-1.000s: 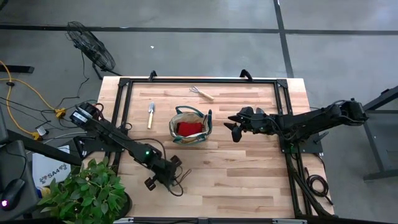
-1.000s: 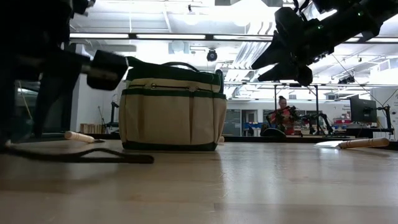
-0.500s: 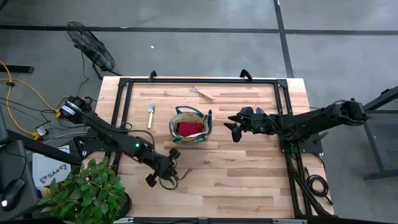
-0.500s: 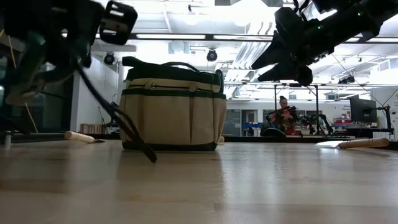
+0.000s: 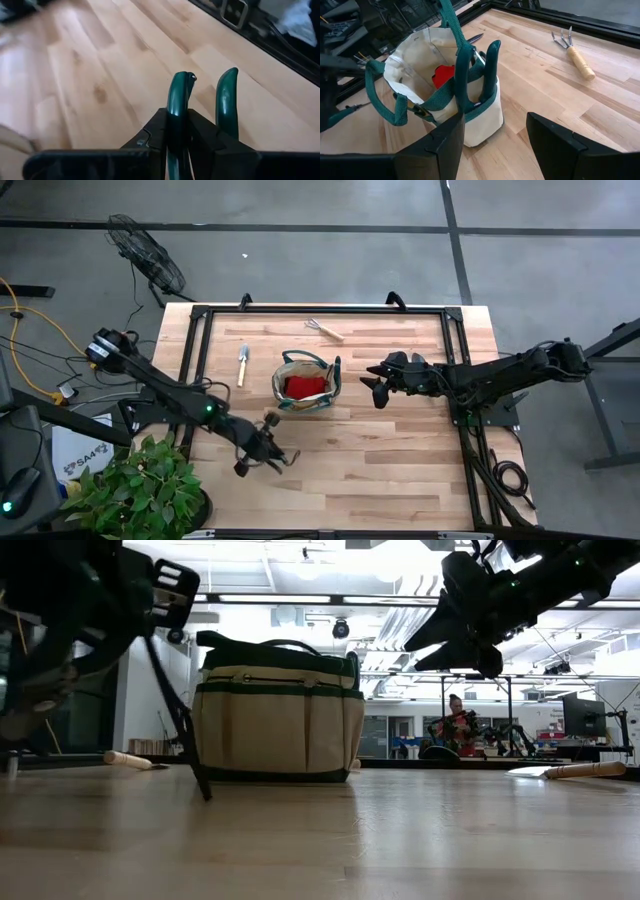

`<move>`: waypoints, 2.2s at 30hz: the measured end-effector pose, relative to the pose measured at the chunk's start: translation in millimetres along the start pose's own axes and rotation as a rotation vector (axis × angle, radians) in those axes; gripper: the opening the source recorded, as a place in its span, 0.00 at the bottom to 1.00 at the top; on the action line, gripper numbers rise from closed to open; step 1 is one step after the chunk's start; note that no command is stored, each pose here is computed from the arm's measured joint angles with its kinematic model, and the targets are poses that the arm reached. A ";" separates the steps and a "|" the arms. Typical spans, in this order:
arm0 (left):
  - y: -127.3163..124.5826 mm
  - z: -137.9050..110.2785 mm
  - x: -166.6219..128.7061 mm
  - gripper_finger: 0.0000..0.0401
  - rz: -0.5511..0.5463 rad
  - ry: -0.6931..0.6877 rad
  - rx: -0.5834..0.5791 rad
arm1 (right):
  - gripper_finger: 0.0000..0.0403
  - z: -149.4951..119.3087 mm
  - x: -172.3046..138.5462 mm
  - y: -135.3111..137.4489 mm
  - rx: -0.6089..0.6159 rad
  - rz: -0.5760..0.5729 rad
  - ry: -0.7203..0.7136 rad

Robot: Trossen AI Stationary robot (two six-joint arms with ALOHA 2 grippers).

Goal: Pick & Place Garden tools in Gardening bag
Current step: Put the green shear scissors into the light brown gardening bag

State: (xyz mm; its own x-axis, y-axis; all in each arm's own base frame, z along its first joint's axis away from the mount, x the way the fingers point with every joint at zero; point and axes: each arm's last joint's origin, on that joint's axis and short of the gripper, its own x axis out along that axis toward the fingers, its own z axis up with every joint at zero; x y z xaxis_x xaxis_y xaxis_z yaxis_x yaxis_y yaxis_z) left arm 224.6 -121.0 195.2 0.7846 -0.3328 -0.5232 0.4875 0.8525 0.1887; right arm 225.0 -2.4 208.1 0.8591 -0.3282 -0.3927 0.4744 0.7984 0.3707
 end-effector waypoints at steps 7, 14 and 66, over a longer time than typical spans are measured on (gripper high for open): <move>4.2 -8.8 -28.4 0.11 0.132 -0.127 -0.023 | 0.51 0.0 0.0 0.0 0.000 0.000 0.000; 11.2 -13.4 -61.2 0.11 0.323 -0.210 -0.020 | 0.51 0.1 0.0 0.1 0.000 0.000 -0.001; 69.5 -80.0 -118.5 0.11 0.746 -0.758 -0.061 | 0.51 1.5 0.3 -1.1 -0.031 -0.043 -0.034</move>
State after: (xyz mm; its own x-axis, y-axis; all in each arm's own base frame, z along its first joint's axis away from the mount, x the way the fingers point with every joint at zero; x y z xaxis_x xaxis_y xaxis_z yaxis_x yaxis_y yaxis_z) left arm 134.8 9.9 203.8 0.9208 0.1364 0.3655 -0.2189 0.9561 0.1948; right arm 225.1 -4.1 208.8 0.8443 -0.3794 -0.3784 0.5055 0.7982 0.3276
